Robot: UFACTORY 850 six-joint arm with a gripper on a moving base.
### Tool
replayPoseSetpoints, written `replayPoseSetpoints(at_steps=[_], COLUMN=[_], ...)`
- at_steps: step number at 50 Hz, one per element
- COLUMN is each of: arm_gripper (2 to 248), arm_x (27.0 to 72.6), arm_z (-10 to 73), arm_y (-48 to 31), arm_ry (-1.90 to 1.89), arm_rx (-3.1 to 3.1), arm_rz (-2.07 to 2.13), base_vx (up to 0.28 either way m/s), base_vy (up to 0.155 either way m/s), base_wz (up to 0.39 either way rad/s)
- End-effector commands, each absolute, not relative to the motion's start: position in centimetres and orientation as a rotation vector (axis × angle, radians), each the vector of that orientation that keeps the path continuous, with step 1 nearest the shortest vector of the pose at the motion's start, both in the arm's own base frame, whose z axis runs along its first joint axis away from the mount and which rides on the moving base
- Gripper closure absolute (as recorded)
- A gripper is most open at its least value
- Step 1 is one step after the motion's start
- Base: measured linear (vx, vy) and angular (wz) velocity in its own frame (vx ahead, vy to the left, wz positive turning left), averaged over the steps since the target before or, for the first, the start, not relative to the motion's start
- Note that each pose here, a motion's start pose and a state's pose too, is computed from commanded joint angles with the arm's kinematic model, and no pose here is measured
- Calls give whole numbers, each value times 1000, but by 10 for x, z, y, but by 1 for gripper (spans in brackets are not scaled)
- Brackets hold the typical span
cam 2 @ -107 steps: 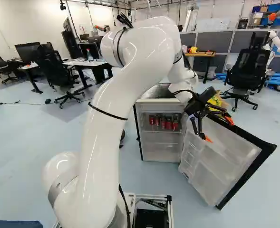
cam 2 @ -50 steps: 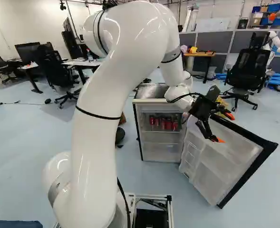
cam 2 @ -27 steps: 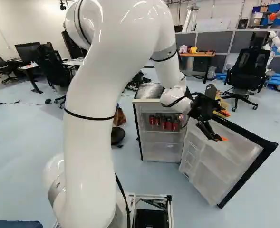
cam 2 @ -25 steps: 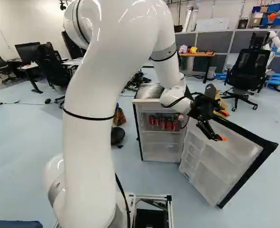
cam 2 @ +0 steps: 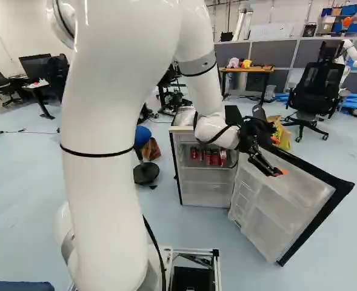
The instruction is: Grab a drink from the fridge
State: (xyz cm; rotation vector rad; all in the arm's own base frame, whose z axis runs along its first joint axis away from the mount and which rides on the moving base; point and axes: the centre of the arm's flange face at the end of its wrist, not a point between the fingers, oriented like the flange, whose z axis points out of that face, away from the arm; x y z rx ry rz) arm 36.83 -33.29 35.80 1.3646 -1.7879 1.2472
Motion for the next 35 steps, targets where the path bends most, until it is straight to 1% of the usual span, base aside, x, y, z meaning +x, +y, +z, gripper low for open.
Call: replayPoseSetpoints(at_steps=[35], arm_gripper=[3], arm_x=[337], arm_z=[362], arm_y=[-279], arm_ry=[-1486], arm_rx=[1798], arm_rz=[1324], base_vx=[0], base_vy=[0], base_wz=[0])
